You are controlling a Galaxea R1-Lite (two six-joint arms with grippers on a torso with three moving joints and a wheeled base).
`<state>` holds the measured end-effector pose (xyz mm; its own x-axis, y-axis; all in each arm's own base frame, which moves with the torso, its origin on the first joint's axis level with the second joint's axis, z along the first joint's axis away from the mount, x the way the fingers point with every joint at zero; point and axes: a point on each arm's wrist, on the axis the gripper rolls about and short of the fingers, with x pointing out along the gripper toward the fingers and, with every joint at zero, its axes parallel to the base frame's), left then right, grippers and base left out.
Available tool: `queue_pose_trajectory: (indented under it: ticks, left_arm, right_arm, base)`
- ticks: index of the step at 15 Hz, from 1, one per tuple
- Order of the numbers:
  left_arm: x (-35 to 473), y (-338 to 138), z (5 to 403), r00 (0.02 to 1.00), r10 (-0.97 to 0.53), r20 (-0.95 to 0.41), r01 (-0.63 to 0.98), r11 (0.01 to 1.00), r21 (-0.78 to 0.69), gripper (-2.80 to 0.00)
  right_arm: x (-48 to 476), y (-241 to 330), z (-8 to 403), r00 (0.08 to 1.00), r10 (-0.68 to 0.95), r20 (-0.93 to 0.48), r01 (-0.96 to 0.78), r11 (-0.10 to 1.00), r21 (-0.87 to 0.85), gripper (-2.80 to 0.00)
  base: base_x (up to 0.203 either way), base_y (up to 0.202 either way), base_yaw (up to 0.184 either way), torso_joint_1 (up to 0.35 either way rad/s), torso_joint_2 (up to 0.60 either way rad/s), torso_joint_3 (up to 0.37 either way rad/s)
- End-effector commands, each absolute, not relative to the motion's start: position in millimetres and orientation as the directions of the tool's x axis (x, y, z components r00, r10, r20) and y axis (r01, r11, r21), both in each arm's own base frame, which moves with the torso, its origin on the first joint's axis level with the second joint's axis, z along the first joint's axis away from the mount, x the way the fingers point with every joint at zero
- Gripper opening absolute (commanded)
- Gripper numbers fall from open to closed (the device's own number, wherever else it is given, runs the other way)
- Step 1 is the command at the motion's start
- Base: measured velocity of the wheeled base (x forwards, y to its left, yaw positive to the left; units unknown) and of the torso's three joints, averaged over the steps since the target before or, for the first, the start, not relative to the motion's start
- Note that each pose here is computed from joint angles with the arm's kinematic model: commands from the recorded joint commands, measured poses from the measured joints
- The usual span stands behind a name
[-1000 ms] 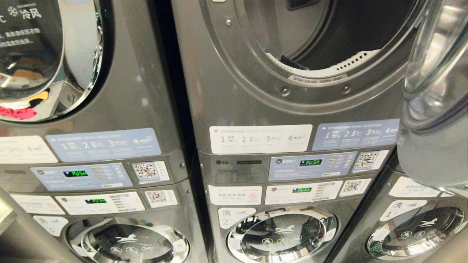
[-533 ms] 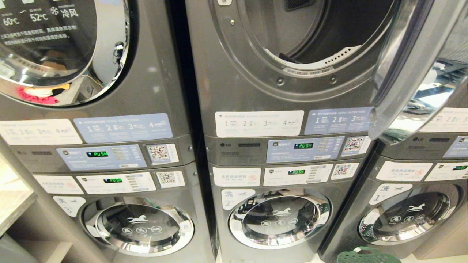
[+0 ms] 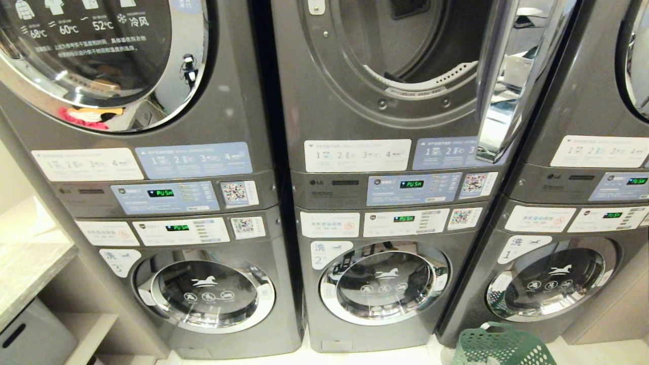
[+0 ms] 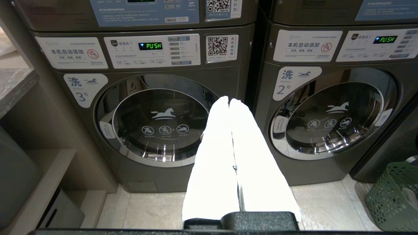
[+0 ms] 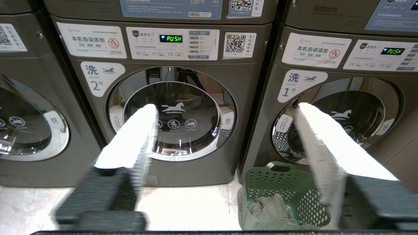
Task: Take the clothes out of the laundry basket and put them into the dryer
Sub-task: Open the dryer
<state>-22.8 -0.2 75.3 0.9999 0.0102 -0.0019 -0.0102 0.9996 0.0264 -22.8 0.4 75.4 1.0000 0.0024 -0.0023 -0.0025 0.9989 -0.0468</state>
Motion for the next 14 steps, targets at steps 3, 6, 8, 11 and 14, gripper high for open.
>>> queue_pose_trajectory:
  ticks: [3, 6, 8, 11, 14]
  left_arm:
    - [-22.7, -0.2, 74.7, 1.000, 0.011, -0.005, -0.011, 1.000, 0.027, -2.80]
    - [-22.7, -0.2, 74.7, 1.000, 0.011, -0.005, -0.011, 1.000, 0.028, -2.80]
    - [-22.7, -0.2, 74.8, 1.000, 0.011, -0.004, -0.011, 1.000, 0.028, -2.80]
    - [-22.7, -0.2, 74.7, 1.000, 0.011, -0.005, -0.010, 1.000, 0.028, -2.80]
    - [-22.7, -0.2, 74.6, 1.000, 0.008, -0.006, -0.007, 0.999, 0.036, -2.80]
  right_arm:
    - [-22.8, 0.4, 75.8, 1.000, 0.002, -0.002, -0.002, 0.999, -0.038, -2.80]
    - [-22.8, 0.5, 75.9, 1.000, 0.003, 0.000, -0.003, 0.999, -0.038, -2.80]
    - [-22.8, 0.4, 75.9, 1.000, 0.003, 0.000, -0.003, 0.999, -0.037, -2.80]
    - [-22.8, 0.4, 75.8, 1.000, 0.000, -0.002, 0.000, 1.000, -0.029, -2.80]
    - [-22.7, 0.3, 75.5, 1.000, -0.003, -0.002, 0.003, 1.000, -0.023, -2.80]
  base:
    - [0.000, 0.000, 0.000, 0.000, 0.00, 0.000]
    - [0.000, 0.000, 0.000, 0.000, 0.00, 0.000]
    - [0.000, 0.000, 0.000, 0.000, 0.00, 0.000]
    - [0.000, 0.000, 0.000, 0.000, 0.00, 0.000]
    - [0.000, 0.000, 0.000, 0.000, 0.00, 0.000]
